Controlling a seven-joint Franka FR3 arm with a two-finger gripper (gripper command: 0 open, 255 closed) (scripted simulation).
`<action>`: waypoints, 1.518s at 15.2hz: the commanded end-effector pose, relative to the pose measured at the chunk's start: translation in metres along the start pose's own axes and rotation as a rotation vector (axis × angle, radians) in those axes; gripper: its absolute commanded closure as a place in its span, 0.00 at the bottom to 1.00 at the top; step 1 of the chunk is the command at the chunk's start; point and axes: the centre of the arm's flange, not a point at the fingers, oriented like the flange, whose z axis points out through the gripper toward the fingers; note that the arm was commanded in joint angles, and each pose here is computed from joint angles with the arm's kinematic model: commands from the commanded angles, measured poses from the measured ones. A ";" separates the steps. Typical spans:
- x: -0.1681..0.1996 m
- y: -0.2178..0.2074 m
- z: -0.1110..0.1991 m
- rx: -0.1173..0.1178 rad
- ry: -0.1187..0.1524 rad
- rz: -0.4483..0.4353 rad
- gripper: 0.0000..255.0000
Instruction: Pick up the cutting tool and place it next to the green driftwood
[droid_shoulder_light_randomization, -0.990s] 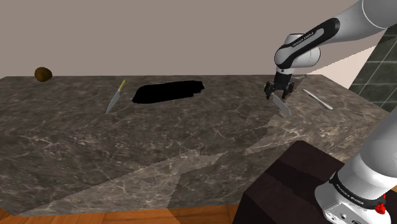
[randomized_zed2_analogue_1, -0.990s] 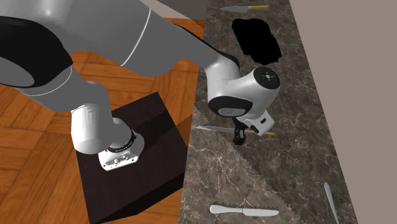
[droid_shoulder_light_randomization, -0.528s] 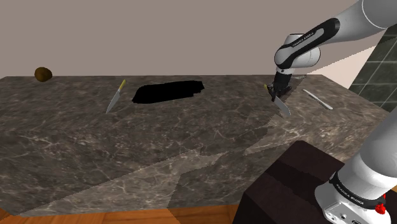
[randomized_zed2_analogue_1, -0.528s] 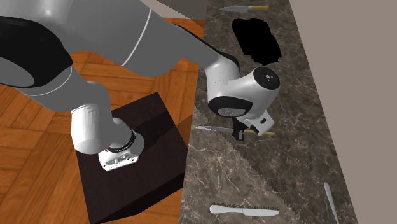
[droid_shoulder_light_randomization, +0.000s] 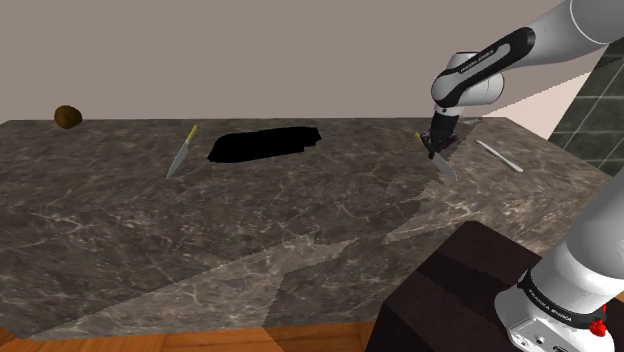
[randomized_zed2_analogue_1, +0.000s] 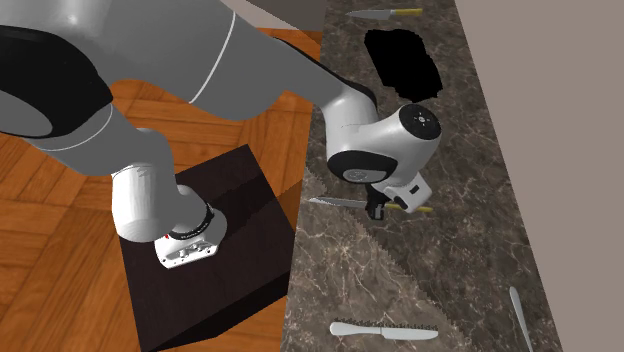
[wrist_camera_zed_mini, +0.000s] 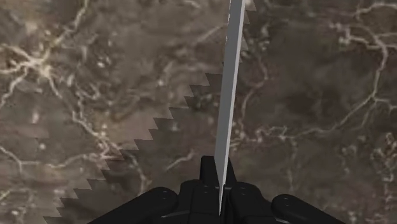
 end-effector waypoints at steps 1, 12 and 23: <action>0.000 0.000 -0.008 0.000 0.000 0.000 1.00; -0.002 0.000 -0.066 0.000 0.000 0.000 1.00; -0.005 -0.013 -0.115 0.000 0.000 0.000 1.00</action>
